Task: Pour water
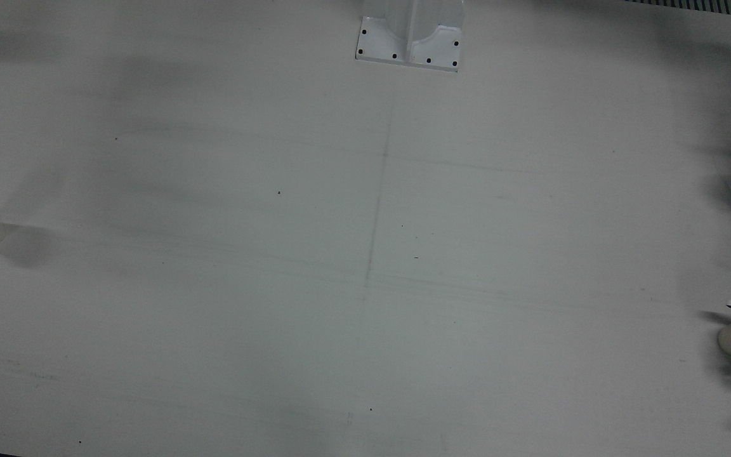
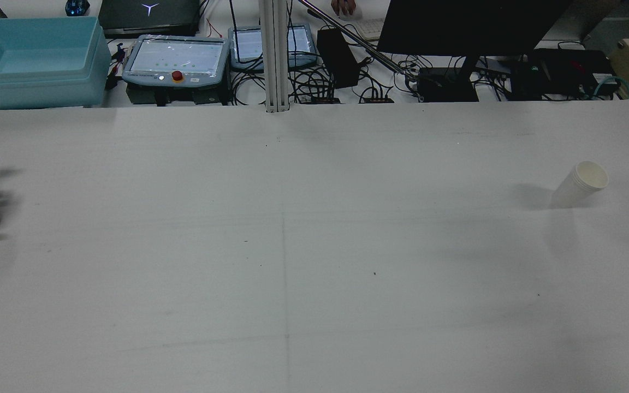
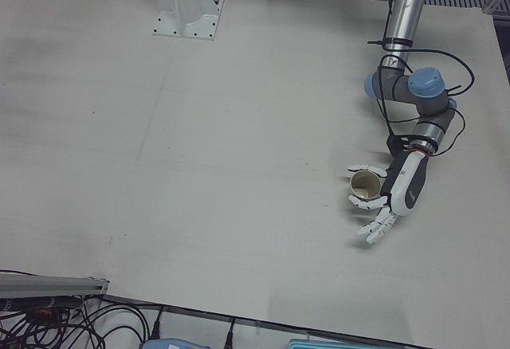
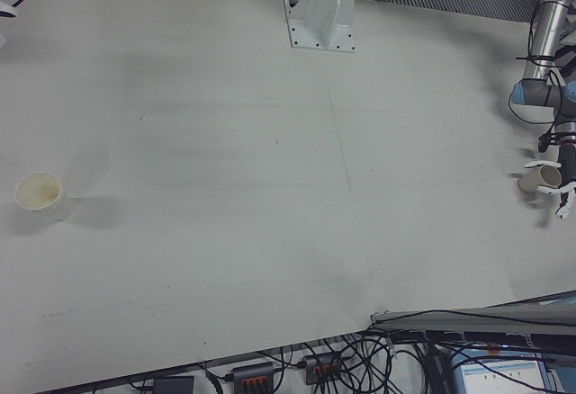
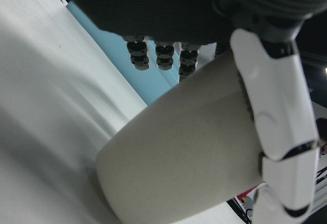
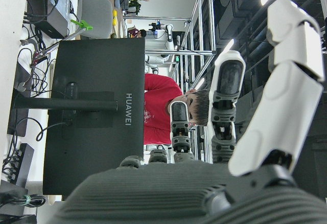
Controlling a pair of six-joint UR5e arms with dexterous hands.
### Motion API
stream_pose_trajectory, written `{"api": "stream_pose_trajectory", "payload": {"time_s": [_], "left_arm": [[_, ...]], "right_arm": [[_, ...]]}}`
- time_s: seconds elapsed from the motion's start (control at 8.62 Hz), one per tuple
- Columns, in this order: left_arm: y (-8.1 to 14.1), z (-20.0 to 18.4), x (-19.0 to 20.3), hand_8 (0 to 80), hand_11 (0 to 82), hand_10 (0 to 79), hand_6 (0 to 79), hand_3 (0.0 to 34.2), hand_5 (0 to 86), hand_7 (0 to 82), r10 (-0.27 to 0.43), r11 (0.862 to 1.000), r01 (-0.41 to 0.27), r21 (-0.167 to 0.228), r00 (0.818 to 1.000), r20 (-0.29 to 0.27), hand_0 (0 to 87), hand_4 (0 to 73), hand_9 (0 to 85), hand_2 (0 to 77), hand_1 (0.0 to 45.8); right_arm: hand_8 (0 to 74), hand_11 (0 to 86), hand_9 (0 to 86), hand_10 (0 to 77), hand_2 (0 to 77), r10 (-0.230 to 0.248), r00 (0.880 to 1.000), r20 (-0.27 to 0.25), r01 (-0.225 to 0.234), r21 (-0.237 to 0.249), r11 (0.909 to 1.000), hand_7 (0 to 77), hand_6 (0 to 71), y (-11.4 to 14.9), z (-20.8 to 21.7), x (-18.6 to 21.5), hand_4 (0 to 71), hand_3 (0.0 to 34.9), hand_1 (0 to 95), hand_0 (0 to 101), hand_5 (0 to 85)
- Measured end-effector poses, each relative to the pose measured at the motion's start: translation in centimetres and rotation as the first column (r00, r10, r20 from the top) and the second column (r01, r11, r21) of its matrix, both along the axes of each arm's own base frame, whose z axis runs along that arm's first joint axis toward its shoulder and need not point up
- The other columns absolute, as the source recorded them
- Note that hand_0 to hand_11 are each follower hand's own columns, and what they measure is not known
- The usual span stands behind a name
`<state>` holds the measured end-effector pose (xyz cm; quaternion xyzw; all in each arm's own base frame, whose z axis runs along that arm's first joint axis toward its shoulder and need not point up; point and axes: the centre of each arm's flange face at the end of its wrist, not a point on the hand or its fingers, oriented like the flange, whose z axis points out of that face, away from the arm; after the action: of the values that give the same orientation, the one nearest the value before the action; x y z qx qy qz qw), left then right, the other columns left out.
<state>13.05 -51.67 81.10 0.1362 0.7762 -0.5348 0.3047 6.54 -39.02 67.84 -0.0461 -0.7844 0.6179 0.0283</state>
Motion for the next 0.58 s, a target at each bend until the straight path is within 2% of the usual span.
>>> {"api": "stream_pose_trajectory", "payload": {"time_s": [0.12,0.23,0.35,0.46,0.58], "left_arm": [[0.1,0.1,-0.1,6.5,10.9,6.5,10.9,0.1,31.6,18.5,0.005,1.000,-0.005,-0.013,1.000,-0.021,53.8,57.8,10.4,18.0,8.7],[0.2,0.3,-0.2,7.6,10.9,7.1,10.9,0.1,31.6,20.2,0.013,0.999,-0.015,-0.035,0.998,-0.054,53.8,57.8,10.9,26.2,9.3],[0.4,0.6,-0.4,9.8,13.1,8.7,14.2,0.0,31.6,24.0,0.018,0.997,-0.025,-0.070,0.994,-0.106,54.9,57.8,13.6,31.1,9.3],[0.6,0.8,-0.5,9.8,15.8,10.4,14.2,0.0,31.6,24.0,0.019,0.992,-0.040,-0.117,0.984,-0.176,54.9,57.8,13.6,31.1,9.3],[0.6,0.5,-0.6,9.3,15.8,7.6,14.2,0.1,31.6,22.4,0.017,0.985,-0.056,-0.163,0.972,-0.235,55.2,57.8,13.1,37.1,9.3]], "right_arm": [[1.6,0.5,3.8,0.5,21.8,0.002,1.000,0.001,-0.002,0.004,1.0000,29.5,15.3,-0.1,-0.1,0.1,54.5,0.0,13.1,49,35.5],[1.1,0.5,3.8,0.5,21.8,0.004,1.000,0.000,-0.004,0.009,0.9999,30.0,16.4,-0.1,-0.3,0.1,54.5,0.0,13.1,49,35.5],[1.1,0.5,3.8,0.5,21.8,-0.005,1.000,-0.018,0.005,0.015,0.9999,30.0,16.4,-0.1,-0.5,0.0,54.5,0.0,13.1,49,35.5],[2.2,0.5,4.4,0.5,23.5,-0.014,0.997,-0.078,0.015,0.016,0.9998,29.5,16.4,0.1,-0.2,-0.2,53.4,0.0,13.6,49,36.5],[0.5,0.5,4.4,0.5,23.5,-0.020,0.989,-0.149,0.023,0.013,0.9997,25.6,14.7,0.3,0.6,-0.6,48.5,0.0,17.5,49,35.5]]}}
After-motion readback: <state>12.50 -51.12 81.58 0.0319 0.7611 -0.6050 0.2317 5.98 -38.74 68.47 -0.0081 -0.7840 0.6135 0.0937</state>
